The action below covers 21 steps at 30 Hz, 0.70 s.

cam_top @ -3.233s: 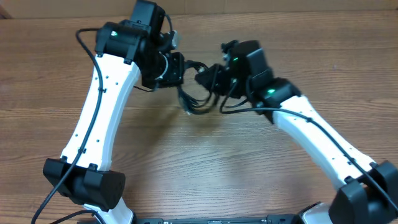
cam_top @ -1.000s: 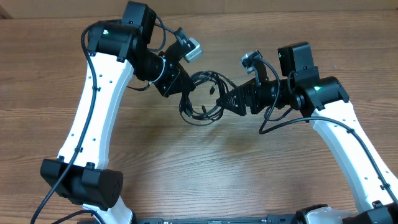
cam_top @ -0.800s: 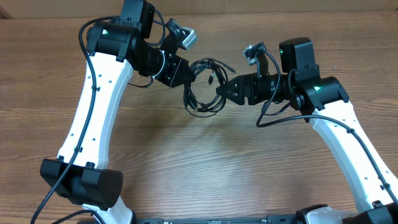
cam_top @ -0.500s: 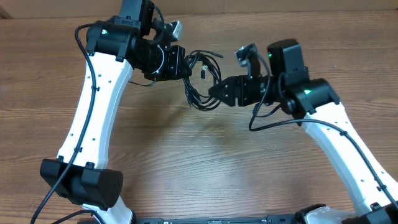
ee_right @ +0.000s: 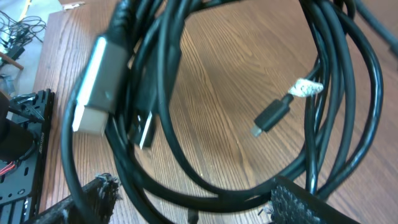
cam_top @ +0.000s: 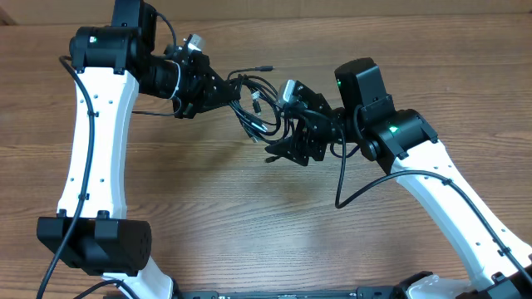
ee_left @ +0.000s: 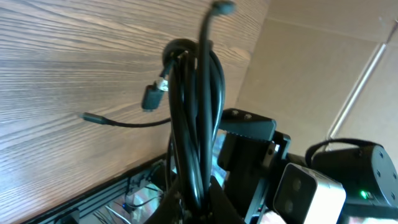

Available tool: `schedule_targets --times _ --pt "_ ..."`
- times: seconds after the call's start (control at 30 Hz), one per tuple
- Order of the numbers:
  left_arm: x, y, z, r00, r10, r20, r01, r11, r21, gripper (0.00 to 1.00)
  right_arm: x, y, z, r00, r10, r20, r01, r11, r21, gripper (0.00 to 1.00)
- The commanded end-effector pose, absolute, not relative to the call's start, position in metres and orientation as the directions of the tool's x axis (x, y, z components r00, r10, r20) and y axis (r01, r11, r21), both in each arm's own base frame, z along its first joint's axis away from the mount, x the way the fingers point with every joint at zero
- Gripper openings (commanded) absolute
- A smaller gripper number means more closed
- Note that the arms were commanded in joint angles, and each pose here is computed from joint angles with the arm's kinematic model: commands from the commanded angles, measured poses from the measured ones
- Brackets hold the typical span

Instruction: Untangle cables

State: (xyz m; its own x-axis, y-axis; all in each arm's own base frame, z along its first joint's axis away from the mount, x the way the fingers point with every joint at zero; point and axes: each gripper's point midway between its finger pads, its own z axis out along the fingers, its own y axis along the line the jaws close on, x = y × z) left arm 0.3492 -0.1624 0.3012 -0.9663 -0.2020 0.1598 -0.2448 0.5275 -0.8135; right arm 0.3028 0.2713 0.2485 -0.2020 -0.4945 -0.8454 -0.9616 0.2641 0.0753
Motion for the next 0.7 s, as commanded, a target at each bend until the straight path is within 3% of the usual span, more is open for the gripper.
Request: schedule_targets --times 0.0,0.07,0.1,0.13,0.17,0.23,0.37,0.4,0.47,0.63,0.67 --pt "0.344 -0.172 0.317 -0.978 -0.149 0.147 -0.201 0.466 -0.862 0.08 0.293 0.283 0.256 -0.144 -0.467 -0.872 -0.982 0.173 0.069 0.75" --pt "0.344 -0.172 0.317 -0.978 -0.149 0.148 -0.202 0.465 -0.862 0.08 0.288 0.293 0.245 -0.152 -0.485 -0.861 -0.985 0.148 0.090 0.71" --pt "0.344 -0.172 0.317 -0.978 -0.148 0.149 -0.201 0.462 -0.864 0.08 0.287 0.298 0.237 -0.162 -0.495 -0.854 -0.985 0.138 0.107 0.64" --pt "0.344 -0.172 0.317 -0.977 -0.150 0.148 -0.202 0.462 -0.863 0.09 0.287 0.300 0.229 -0.178 -0.505 -0.844 -0.983 0.135 0.126 0.47" --pt "0.346 -0.169 0.315 -0.977 -0.161 0.142 -0.203 0.476 -0.856 0.11 0.287 0.300 0.225 -0.191 -0.512 -0.838 -0.981 0.137 0.140 0.24" --pt "0.350 -0.162 0.306 -0.975 -0.186 0.121 -0.202 0.521 -0.829 0.13 0.285 0.299 0.224 -0.202 -0.517 -0.832 -0.979 0.139 0.152 0.04" --pt "0.369 -0.110 0.260 -0.949 -0.315 -0.016 -0.249 0.780 -0.574 0.38 0.287 0.293 0.221 -0.365 -0.494 -0.789 -0.930 0.229 0.287 0.04" --pt "0.371 -0.098 0.253 -0.947 -0.317 -0.053 -0.247 0.822 -0.513 0.49 0.287 0.291 0.220 -0.409 -0.486 -0.773 -0.912 0.253 0.323 0.04" --pt "0.371 -0.096 0.252 -0.965 -0.239 -0.106 -0.156 0.854 -0.497 0.55 0.284 0.290 0.219 -0.430 -0.488 -0.760 -0.903 0.259 0.344 0.04" --pt "0.366 -0.119 0.258 -0.974 0.016 -0.224 0.133 0.846 -0.517 0.45 0.266 0.294 0.230 -0.454 -0.459 -0.764 -0.889 0.166 0.428 0.04" --pt "0.365 -0.124 0.258 -0.953 0.121 -0.279 0.249 0.836 -0.489 0.39 0.258 0.296 0.243 -0.460 -0.422 -0.781 -0.878 0.088 0.470 0.04"
